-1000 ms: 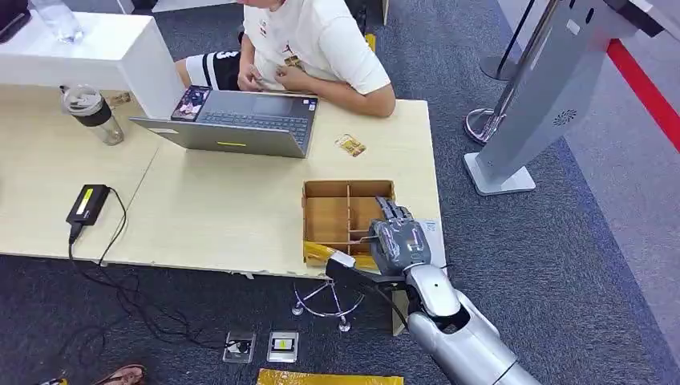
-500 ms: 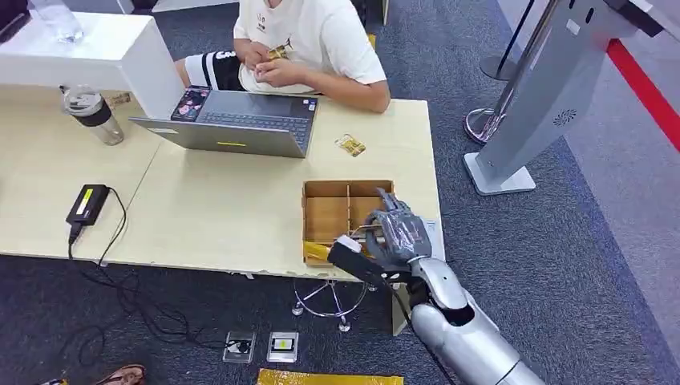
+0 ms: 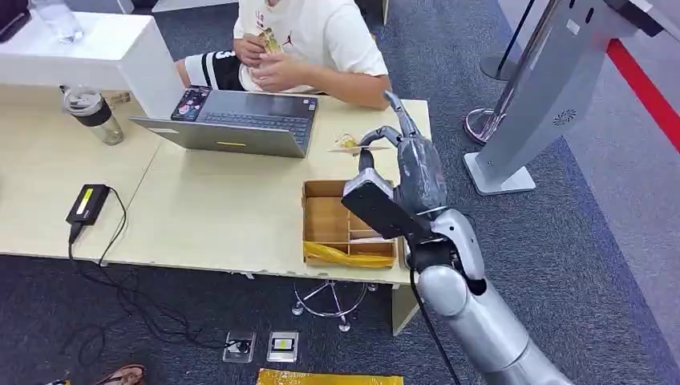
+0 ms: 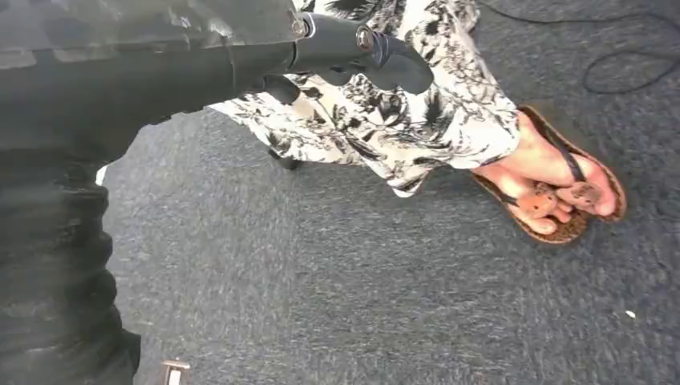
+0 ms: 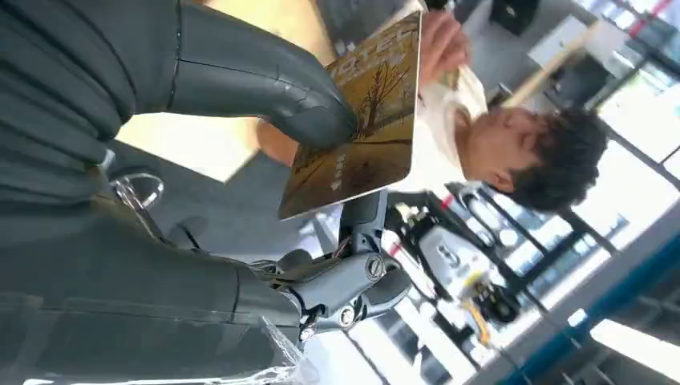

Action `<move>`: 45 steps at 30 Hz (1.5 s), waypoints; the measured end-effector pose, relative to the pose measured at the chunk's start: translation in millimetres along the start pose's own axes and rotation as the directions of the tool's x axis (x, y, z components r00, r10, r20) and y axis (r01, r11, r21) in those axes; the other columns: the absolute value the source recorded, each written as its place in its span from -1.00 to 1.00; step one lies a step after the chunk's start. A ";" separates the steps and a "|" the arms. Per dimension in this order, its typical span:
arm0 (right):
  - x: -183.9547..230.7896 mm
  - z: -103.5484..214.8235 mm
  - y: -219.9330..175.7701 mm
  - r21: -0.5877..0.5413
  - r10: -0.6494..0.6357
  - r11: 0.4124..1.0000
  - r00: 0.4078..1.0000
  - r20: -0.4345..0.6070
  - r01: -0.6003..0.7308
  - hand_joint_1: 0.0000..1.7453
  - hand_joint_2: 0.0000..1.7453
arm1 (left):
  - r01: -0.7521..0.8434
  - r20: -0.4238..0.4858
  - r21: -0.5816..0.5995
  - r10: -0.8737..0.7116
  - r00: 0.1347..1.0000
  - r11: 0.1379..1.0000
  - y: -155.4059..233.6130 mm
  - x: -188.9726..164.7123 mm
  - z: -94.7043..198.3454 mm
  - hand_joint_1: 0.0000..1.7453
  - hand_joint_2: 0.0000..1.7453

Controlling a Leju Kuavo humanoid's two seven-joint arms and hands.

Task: Pass the card to the sensor for recognition and then transmit it.

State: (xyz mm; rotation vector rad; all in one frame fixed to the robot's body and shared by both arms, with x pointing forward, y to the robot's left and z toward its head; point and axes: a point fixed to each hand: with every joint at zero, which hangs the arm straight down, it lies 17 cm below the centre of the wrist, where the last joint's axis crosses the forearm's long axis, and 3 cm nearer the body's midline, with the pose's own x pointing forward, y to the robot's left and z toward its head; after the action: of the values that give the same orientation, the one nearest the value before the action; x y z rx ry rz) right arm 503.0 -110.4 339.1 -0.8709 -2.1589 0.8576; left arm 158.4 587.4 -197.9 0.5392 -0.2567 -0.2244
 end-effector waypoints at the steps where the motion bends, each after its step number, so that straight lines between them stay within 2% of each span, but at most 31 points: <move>1: 0.5 -5.9 3.6 -0.008 0.008 1.000 1.000 0.002 -0.008 1.00 1.00 | 0.002 0.006 0.000 -0.002 1.000 1.000 0.1 1.7 -0.1 -1.00 1.00; 8: 5.7 -43.2 48.3 0.069 0.141 0.987 0.988 0.057 -0.145 1.00 1.00 | 0.020 0.042 0.000 -0.020 0.999 1.000 0.1 7.9 0.1 -1.00 1.00; 14: -19.4 -46.1 87.5 0.199 0.241 0.949 0.970 0.031 -0.243 1.00 1.00 | 0.025 0.048 0.002 -0.025 0.999 1.000 0.4 7.9 0.1 -1.00 1.00; 19: -45.0 -53.4 95.9 0.268 0.363 0.897 0.932 0.005 -0.351 1.00 1.00 | 0.047 0.044 0.009 -0.047 0.998 0.999 1.3 5.7 -0.1 -1.00 1.00; 20: -49.0 -54.6 96.7 0.277 0.383 0.887 0.924 0.006 -0.370 -0.24 1.00 | 0.050 0.045 0.009 -0.050 0.998 0.999 1.3 5.8 -0.1 -1.00 1.00; 21: -52.4 -55.7 97.3 0.285 0.401 0.877 0.916 0.009 -0.387 -0.24 1.00 | 0.053 0.044 0.009 -0.053 0.998 0.999 1.3 5.7 -0.1 -1.00 1.00; 22: -54.4 -57.5 96.5 0.288 0.414 0.870 0.910 0.013 -0.400 -1.00 1.00 | 0.054 0.044 0.008 -0.054 0.998 0.999 1.1 5.5 0.0 -1.00 1.00; 26: -61.2 -59.4 96.1 0.294 0.454 0.848 0.891 0.023 -0.440 -1.00 1.00 | 0.057 0.046 0.006 -0.057 0.997 0.998 0.7 5.7 0.0 -1.00 1.00; 31: -63.8 -60.8 92.6 0.268 0.461 0.851 0.887 0.032 -0.452 -1.00 1.00 | 0.064 0.047 0.002 -0.065 0.997 0.998 -0.2 5.4 0.2 -1.00 1.00; 37: -86.9 -75.0 57.8 0.206 0.469 0.862 0.883 0.018 -0.463 -1.00 1.00 | 0.070 0.044 -0.003 -0.070 0.997 0.998 -1.7 2.9 0.4 -1.00 1.00; 41: -138.7 -71.4 17.1 0.175 0.439 0.891 0.893 -0.099 -0.419 -1.00 1.00 | 0.074 0.039 -0.003 -0.074 0.997 0.997 -1.0 0.3 0.4 -1.00 1.00; 45: -214.3 -54.7 -62.9 0.063 0.354 0.934 0.891 -0.284 -0.351 -1.00 1.00 | 0.083 0.013 -0.004 -0.082 0.997 0.997 1.0 -10.1 0.6 -1.00 1.00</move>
State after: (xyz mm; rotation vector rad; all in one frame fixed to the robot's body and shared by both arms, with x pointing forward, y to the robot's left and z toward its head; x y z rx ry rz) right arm 644.9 -291.0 350.1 -1.3247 -1.7657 0.8485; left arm 148.8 590.7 -198.7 0.5441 -0.2462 -0.3086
